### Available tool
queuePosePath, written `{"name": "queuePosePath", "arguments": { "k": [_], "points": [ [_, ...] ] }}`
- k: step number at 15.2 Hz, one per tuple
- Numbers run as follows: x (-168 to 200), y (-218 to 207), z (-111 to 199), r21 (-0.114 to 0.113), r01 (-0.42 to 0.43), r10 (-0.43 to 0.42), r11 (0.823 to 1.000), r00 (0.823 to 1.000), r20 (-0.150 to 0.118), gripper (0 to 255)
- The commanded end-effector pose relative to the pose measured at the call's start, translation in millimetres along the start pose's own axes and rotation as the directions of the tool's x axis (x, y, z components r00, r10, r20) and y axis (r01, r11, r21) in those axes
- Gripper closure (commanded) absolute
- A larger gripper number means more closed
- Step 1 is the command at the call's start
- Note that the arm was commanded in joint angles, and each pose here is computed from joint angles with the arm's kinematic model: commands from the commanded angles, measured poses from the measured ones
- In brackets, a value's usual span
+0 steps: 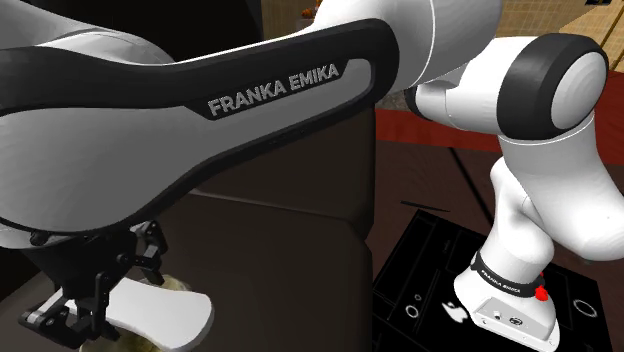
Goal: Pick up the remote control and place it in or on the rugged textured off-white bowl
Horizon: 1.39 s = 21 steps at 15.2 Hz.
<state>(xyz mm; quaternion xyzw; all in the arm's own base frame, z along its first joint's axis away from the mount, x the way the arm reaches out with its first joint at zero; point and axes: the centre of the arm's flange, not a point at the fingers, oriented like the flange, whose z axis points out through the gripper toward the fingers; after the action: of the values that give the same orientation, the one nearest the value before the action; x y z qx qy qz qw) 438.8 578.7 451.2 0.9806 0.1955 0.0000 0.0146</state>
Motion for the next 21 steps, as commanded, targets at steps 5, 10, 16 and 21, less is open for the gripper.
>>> {"name": "queuePosePath", "arguments": {
  "k": [5,10,16,21],
  "points": [
    [1,-1,12,0.001,0.0,0.0,1.0,1.0,-0.001,255],
    [1,-1,12,0.001,0.0,0.0,1.0,1.0,-0.001,0],
    [1,-1,-1,0.001,0.0,0.0,1.0,1.0,-0.001,0],
    [0,-1,-38,0.001,0.0,0.0,1.0,1.0,-0.001,0]
  ]
}}
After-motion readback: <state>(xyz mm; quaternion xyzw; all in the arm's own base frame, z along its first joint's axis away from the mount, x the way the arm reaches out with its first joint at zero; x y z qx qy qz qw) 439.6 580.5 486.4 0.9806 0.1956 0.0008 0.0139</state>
